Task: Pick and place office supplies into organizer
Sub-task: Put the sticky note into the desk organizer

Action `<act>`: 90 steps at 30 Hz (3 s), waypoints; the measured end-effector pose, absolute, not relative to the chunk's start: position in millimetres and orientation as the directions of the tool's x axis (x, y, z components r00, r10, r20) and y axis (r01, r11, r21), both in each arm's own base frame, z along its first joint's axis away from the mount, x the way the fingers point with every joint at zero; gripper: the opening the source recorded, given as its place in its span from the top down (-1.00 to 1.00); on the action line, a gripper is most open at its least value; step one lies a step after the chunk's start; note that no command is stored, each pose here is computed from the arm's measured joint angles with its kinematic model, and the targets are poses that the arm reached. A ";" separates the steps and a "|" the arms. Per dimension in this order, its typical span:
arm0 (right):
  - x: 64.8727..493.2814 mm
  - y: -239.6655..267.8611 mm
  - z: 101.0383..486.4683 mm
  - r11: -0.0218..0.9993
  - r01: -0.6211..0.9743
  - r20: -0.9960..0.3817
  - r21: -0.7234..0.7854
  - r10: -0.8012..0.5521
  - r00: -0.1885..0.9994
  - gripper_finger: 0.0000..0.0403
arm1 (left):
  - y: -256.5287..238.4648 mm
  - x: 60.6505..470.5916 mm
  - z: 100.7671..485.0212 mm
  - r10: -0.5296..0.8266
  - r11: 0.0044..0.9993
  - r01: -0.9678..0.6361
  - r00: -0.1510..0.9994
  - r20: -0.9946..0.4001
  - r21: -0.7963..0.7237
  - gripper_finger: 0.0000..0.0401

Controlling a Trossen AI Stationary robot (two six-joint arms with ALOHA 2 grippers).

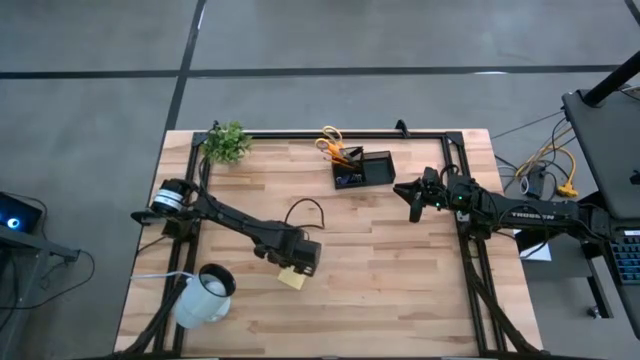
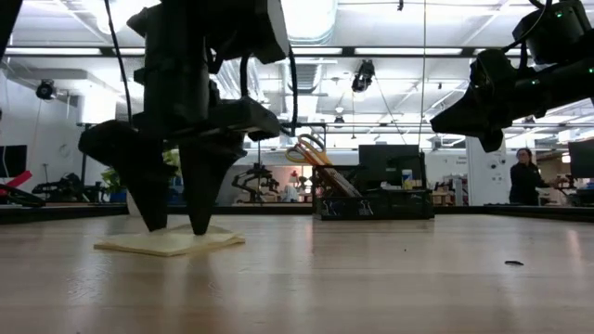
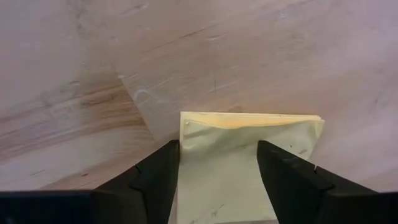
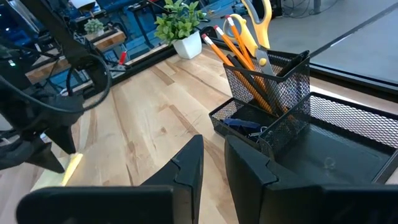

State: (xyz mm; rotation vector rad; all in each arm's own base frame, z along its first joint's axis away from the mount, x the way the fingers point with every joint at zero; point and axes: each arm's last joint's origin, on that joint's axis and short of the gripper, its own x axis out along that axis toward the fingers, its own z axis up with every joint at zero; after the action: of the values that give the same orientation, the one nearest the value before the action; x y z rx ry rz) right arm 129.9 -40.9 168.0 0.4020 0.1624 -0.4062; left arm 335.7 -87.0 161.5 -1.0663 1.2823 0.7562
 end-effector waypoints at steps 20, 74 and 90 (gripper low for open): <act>129.9 -41.0 168.1 0.841 0.416 -0.231 0.345 -0.354 0.906 0.72 | -85.7 328.8 146.5 -0.124 0.401 -0.890 0.183 -0.975 -0.218 0.96; 129.9 -41.0 168.0 0.840 0.415 -0.232 0.348 -0.352 0.907 0.72 | -31.8 378.2 189.8 -0.025 0.978 -0.172 0.461 -0.887 -0.117 1.00; 129.9 -41.0 168.2 0.842 0.415 -0.231 0.345 -0.352 0.907 0.72 | -28.3 386.1 204.2 -0.029 0.987 -0.121 0.503 -0.864 -0.104 1.00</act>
State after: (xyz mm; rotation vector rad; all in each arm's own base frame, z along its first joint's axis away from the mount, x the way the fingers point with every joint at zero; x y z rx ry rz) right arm 129.9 -41.0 168.2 0.3997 0.1611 -0.4068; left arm 386.1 -28.3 204.2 -0.1576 1.0438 0.0554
